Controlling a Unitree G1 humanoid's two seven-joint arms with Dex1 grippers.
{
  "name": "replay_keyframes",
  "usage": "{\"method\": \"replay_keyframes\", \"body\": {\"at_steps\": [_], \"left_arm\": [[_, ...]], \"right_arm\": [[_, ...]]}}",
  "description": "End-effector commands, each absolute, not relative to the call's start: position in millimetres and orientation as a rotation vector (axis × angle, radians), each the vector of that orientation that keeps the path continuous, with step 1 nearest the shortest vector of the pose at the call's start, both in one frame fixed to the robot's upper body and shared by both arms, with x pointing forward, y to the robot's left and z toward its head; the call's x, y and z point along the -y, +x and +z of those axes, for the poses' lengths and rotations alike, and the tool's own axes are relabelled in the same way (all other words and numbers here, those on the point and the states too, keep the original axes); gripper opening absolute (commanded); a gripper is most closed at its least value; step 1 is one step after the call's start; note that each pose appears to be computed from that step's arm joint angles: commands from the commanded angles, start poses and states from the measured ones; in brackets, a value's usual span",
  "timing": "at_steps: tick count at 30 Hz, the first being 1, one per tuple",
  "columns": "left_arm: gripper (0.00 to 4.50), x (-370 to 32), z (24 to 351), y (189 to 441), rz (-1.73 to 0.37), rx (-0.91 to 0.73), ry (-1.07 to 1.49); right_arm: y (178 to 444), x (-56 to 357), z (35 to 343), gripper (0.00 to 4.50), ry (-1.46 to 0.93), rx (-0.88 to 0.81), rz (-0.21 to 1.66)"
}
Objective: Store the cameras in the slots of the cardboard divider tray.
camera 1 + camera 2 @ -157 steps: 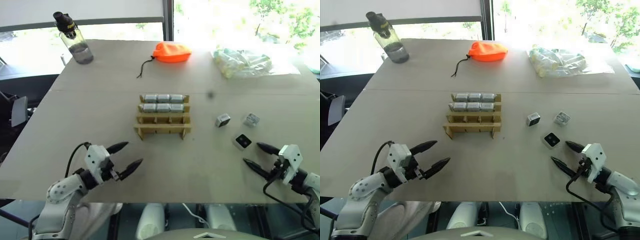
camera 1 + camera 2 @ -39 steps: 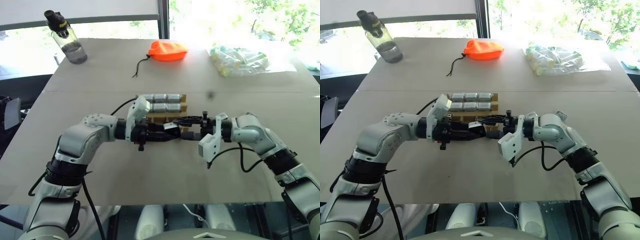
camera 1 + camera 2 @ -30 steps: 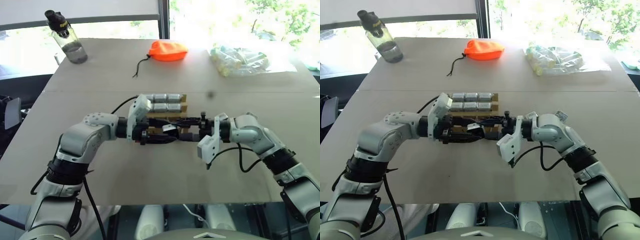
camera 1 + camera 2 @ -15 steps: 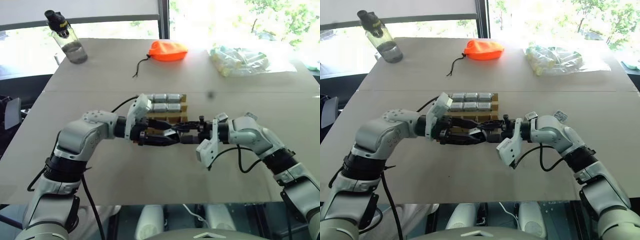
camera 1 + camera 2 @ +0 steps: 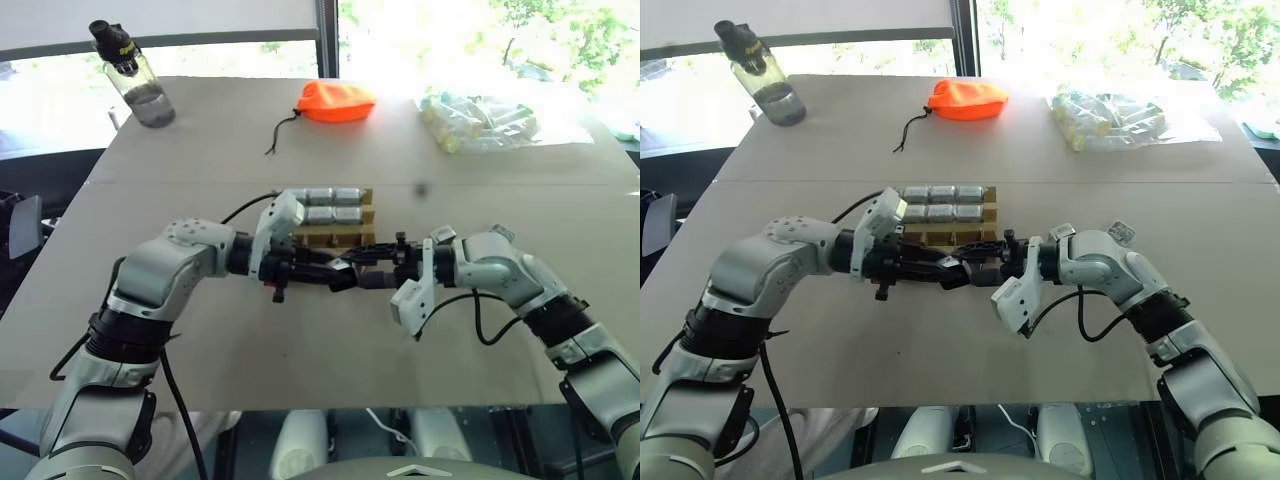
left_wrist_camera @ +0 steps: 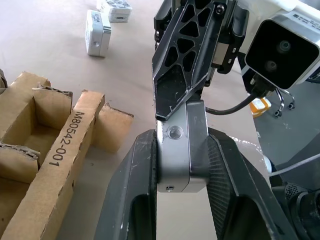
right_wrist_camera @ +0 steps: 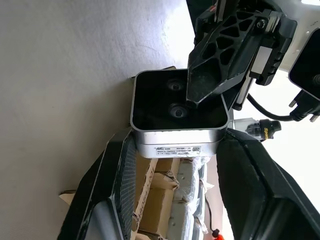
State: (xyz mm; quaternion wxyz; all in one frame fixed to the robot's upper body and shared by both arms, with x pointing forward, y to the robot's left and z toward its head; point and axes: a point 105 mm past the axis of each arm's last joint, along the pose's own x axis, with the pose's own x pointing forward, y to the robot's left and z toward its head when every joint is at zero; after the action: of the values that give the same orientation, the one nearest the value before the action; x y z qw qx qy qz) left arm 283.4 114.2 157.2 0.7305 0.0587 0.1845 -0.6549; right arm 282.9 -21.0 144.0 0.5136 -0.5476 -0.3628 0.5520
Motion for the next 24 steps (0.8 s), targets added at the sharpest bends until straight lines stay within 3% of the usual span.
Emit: {"method": "replay_keyframes", "body": {"at_steps": [1, 3, 12, 19, 24], "left_arm": [[0.73, -110.8, 164.0, 279.1, -1.495, -0.380, 0.143], [0.73, -112.4, 164.1, 280.3, -1.497, -0.374, 0.157], [0.73, -125.7, 174.4, 292.0, -1.483, -0.320, 0.227], [0.73, -159.5, 200.3, 332.8, -1.344, -0.222, 0.348], [0.73, -178.1, 206.6, 350.8, -1.319, -0.211, 0.469]], "right_arm": [[283.6, 25.1, 155.5, 1.76, -1.275, 0.874, 1.280], [285.4, 29.6, 155.6, 2.77, -1.258, 0.852, 1.266], [292.2, 51.5, 164.8, 2.77, -1.161, 0.797, 1.201], [258.3, 77.4, 138.8, 2.77, -0.622, 0.383, 1.290], [241.6, 90.1, 143.1, 2.77, -0.372, 0.283, 1.270]]}}
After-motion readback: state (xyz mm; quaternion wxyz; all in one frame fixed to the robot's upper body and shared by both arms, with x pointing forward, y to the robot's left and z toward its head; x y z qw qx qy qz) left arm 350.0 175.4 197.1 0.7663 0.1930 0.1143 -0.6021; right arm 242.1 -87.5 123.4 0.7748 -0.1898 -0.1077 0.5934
